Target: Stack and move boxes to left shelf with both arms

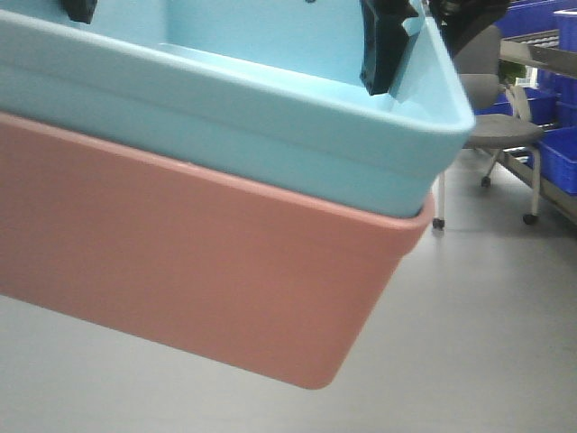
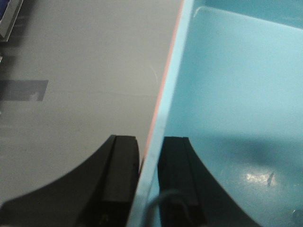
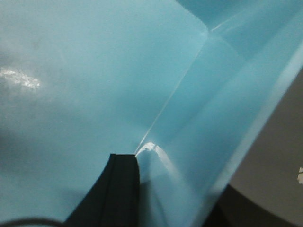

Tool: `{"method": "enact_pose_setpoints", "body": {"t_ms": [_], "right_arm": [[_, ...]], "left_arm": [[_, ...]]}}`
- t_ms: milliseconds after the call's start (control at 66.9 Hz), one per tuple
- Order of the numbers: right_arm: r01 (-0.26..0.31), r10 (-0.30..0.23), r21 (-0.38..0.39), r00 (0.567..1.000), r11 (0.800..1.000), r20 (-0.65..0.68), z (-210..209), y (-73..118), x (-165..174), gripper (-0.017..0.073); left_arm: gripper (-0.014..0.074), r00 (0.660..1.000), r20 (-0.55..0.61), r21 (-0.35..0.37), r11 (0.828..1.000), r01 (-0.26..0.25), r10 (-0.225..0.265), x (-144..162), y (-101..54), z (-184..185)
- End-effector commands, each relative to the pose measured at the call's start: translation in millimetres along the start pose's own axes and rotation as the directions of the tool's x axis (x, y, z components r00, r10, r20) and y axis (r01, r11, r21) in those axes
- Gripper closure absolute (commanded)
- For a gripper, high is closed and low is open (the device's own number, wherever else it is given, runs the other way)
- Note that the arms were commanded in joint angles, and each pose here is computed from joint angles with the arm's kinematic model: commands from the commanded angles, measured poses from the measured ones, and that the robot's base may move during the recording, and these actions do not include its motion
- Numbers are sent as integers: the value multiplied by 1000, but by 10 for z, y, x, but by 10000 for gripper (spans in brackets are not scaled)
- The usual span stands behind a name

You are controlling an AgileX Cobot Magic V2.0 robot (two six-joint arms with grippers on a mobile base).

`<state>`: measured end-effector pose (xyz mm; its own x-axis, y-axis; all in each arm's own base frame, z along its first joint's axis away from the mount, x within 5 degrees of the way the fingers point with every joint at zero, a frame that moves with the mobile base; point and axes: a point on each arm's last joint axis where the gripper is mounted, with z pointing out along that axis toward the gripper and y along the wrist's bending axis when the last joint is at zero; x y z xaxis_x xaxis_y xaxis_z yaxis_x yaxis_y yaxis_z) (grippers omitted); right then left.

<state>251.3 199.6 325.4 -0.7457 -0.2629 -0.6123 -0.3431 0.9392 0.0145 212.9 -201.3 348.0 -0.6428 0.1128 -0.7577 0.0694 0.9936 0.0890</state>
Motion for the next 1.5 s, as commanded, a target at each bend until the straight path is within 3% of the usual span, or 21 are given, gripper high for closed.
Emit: {"method": "enact_pose_setpoints", "body": {"t_ms": [0,1480], "right_arm": [[26,58,-251,946,968,319,-393,274,-331,502],[26,58,-251,946,968,319,-393,273,-331,502]], "left_arm": [[607,981,186,341,940,-17,-50,-239,-291,-277],[607,981,189,340,940,-18,-50,-243,-288,-274]]}}
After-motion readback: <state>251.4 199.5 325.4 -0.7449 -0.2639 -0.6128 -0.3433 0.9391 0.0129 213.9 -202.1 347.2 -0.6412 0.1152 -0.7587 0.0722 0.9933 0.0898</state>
